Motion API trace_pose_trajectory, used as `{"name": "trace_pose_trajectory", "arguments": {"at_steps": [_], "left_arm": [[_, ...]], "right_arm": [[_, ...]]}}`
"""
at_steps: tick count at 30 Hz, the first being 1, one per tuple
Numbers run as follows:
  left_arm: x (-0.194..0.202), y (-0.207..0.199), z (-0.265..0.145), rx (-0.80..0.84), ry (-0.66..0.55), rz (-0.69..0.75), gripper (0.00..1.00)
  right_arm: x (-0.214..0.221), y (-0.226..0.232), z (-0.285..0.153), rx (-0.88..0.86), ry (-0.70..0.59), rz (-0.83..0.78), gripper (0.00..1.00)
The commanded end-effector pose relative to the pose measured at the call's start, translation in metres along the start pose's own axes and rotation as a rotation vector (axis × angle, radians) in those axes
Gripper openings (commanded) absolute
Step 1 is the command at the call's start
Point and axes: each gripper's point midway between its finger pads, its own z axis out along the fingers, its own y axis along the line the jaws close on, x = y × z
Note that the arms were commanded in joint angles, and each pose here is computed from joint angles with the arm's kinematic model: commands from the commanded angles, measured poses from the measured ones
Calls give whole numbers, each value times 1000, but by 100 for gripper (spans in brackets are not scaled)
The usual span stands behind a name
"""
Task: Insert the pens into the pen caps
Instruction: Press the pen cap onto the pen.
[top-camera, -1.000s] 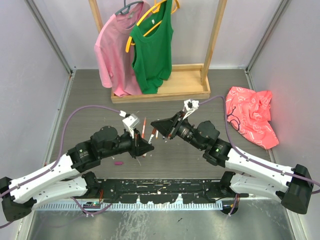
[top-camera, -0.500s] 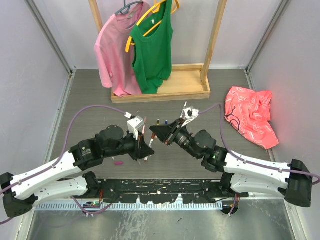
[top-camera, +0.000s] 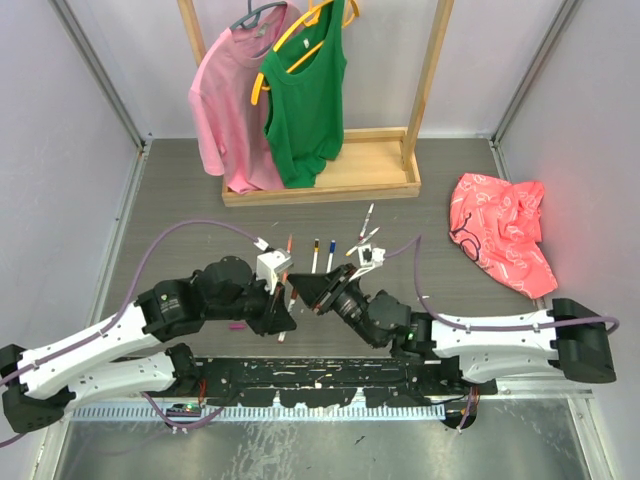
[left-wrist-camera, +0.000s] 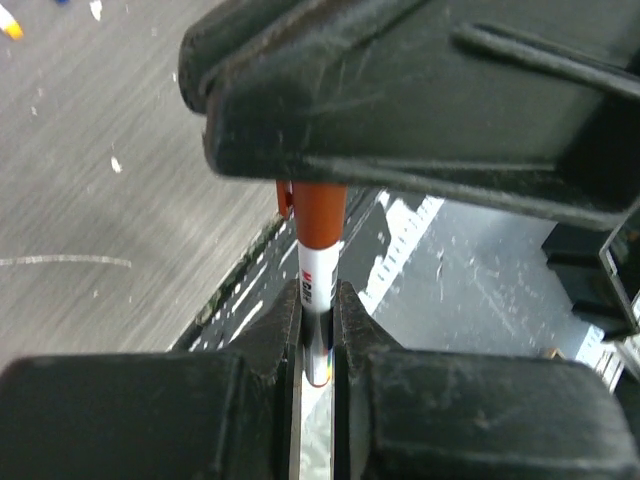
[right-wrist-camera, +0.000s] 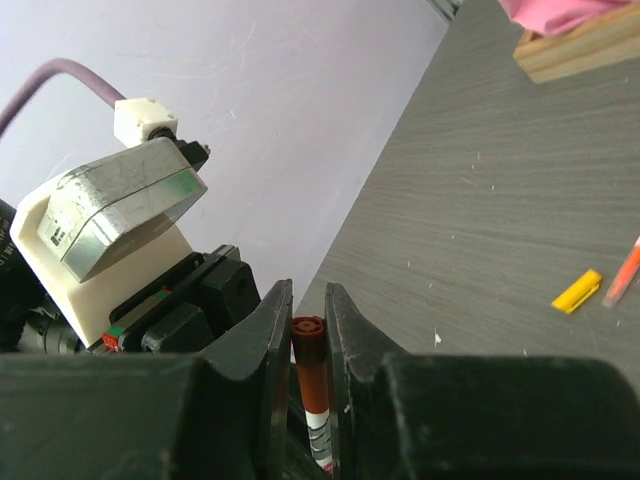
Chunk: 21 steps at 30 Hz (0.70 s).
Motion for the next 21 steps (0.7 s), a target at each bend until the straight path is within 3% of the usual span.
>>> {"name": "trace_pose_trajectory", "arguments": {"at_steps": [1, 8, 21], "left_arm": [[-224, -75, -122, 163, -924, 56, 0], [-230, -75, -142, 145, -974, 62, 0], [-205, -81, -114, 224, -857, 64, 0]], "right_arm": [[180, -56, -101, 51, 689, -174, 0], [199, -61, -112, 76, 713, -187, 0], [127, -2, -68, -4, 508, -322, 0]]}}
